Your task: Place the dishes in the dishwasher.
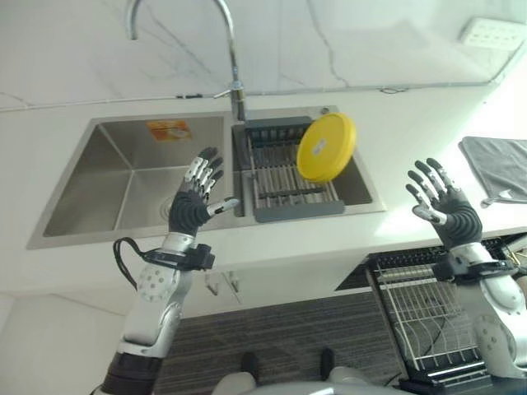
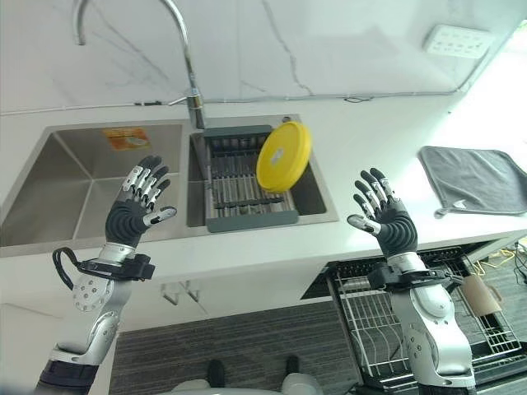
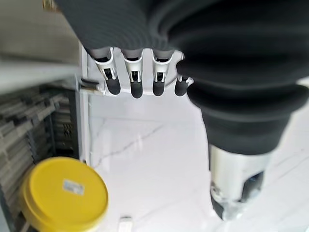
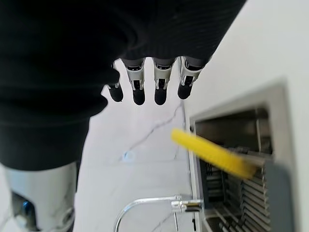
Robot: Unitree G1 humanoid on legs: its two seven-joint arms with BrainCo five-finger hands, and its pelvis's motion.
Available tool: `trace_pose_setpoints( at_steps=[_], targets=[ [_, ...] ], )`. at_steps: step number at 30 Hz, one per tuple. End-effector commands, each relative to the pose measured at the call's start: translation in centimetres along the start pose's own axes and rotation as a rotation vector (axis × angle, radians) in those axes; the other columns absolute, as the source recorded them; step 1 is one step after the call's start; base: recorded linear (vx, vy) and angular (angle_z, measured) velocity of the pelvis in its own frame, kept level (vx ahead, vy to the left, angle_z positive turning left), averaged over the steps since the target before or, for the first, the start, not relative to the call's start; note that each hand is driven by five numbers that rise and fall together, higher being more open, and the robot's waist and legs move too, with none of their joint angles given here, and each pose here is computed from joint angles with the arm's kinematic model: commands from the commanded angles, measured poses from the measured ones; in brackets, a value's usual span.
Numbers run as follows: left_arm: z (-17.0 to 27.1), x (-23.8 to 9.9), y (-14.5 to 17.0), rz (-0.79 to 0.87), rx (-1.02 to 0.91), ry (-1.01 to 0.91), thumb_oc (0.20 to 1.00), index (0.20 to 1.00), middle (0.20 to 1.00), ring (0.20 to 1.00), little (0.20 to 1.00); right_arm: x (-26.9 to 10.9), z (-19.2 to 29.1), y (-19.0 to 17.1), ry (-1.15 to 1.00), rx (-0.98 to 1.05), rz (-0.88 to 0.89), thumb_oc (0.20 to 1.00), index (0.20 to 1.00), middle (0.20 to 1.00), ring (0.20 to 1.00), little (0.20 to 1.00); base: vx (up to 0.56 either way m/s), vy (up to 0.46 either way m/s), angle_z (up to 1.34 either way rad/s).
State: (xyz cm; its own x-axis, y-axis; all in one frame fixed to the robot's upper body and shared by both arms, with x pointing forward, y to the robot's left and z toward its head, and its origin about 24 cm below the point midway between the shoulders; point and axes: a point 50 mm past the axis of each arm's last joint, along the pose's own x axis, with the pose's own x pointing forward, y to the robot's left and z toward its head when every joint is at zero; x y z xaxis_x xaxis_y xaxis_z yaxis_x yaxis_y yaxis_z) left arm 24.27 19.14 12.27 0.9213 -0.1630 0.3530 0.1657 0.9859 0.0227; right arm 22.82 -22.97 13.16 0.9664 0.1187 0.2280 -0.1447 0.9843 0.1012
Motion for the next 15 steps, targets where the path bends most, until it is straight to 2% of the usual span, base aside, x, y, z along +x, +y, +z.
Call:
trace_pose_setpoints(
  at_steps=[1, 7, 13, 15],
  targets=[
    [2.2, 0.2, 0.3, -0.042, 0.083, -0.101, 1.0, 1.0, 1.0, 1.0, 1.0, 0.9, 1.9, 0.3, -0.117, 0.003, 0.029, 1.0, 1.0, 1.0, 1.0, 1.0, 0.07, -0.191, 0.22],
    [1.5, 0.0, 0.5, 0.0, 0.086, -0.074, 1.0, 1.0, 1.0, 1.0, 1.0, 1.9, 2.1, -0.1, -0.113, -0.017, 0.006, 1.0, 1.0, 1.0, 1.0, 1.0, 0.1, -0.167, 0.0],
    [0.9, 0.0, 0.7, 0.002, 0.041, -0.038, 1.0, 1.0, 1.0, 1.0, 1.0, 3.6, 2.8, -1.9, -0.152, 0.126, -0.068, 1.0, 1.0, 1.0, 1.0, 1.0, 0.08, -0.096, -0.12],
    [0.6, 0.1, 0.6, 0.0, 0.034, -0.031, 1.0, 1.0, 1.0, 1.0, 1.0, 4.1, 2.8, -2.3, -0.171, 0.263, -0.092, 1.0, 1.0, 1.0, 1.0, 1.0, 0.03, -0.045, 0.19]
  ],
)
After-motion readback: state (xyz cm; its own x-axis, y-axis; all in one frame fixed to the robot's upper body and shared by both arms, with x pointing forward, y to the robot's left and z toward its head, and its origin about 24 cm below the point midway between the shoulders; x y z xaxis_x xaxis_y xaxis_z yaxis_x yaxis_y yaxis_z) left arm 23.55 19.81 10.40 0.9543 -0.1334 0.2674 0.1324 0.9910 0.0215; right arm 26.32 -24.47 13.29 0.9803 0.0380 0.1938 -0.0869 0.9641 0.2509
